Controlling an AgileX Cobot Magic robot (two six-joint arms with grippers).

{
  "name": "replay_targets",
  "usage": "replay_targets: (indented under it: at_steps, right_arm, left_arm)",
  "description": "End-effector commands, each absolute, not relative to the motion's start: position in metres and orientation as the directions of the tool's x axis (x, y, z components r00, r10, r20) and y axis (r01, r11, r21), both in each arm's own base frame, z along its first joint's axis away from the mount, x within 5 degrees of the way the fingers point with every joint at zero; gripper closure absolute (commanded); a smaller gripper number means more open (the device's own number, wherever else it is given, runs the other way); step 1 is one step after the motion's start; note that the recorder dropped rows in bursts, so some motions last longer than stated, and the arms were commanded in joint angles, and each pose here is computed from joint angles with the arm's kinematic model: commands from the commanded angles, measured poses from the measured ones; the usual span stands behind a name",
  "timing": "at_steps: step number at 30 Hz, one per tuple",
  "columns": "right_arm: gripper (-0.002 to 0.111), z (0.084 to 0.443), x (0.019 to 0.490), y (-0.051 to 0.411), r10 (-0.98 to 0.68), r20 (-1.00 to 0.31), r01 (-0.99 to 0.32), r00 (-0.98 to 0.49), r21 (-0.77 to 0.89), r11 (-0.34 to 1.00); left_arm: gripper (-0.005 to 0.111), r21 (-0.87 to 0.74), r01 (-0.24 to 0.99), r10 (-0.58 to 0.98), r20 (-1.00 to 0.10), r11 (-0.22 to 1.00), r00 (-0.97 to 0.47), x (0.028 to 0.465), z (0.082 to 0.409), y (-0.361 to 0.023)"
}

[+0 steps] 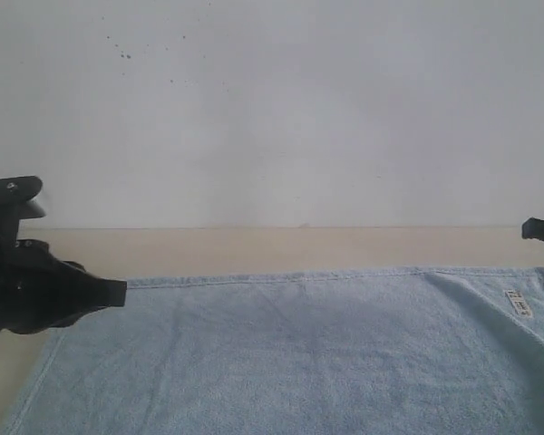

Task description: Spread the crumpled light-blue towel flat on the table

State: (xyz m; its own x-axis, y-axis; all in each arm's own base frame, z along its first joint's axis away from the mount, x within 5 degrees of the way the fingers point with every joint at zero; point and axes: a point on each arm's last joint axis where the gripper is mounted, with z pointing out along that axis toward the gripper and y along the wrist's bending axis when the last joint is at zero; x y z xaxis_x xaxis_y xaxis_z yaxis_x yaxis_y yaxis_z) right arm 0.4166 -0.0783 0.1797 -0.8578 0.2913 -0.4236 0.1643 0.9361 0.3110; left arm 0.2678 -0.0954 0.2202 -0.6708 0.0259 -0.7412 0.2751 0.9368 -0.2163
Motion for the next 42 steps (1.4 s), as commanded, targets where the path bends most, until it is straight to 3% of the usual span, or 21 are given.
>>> replay_targets:
  at_steps: [1,8,15,23,42]
  right_arm:
    - [0.107,0.171,0.443,-0.103,0.312,-0.470,0.067,-0.826,0.467,0.882]
    - [0.107,0.135,0.454,-0.113,0.282,-0.495,0.089,-0.822,0.376,0.922]
    - [0.107,0.128,0.456,-0.120,0.248,-0.519,0.095,-0.818,0.304,0.948]
    - [0.107,0.097,0.453,-0.121,0.216,-0.453,0.095,-0.865,0.274,0.957]
    - [0.107,0.096,0.450,-0.143,0.234,-0.483,0.155,-0.844,0.198,0.968]
  left_arm:
    - [0.103,-0.254,0.338,0.065,-0.706,0.906,-0.705,0.278,0.217,-0.106]
    - [0.103,-0.257,0.341,0.071,-0.697,0.904,-0.713,0.281,0.213,-0.108]
    - [0.103,-0.252,0.351,0.082,-0.698,0.902,-0.711,0.281,0.213,-0.108]
    - [0.103,-0.250,0.357,0.088,-0.698,0.900,-0.710,0.281,0.213,-0.109]
    - [0.103,-0.235,0.373,0.108,-0.703,0.897,-0.703,0.281,0.213,-0.109]
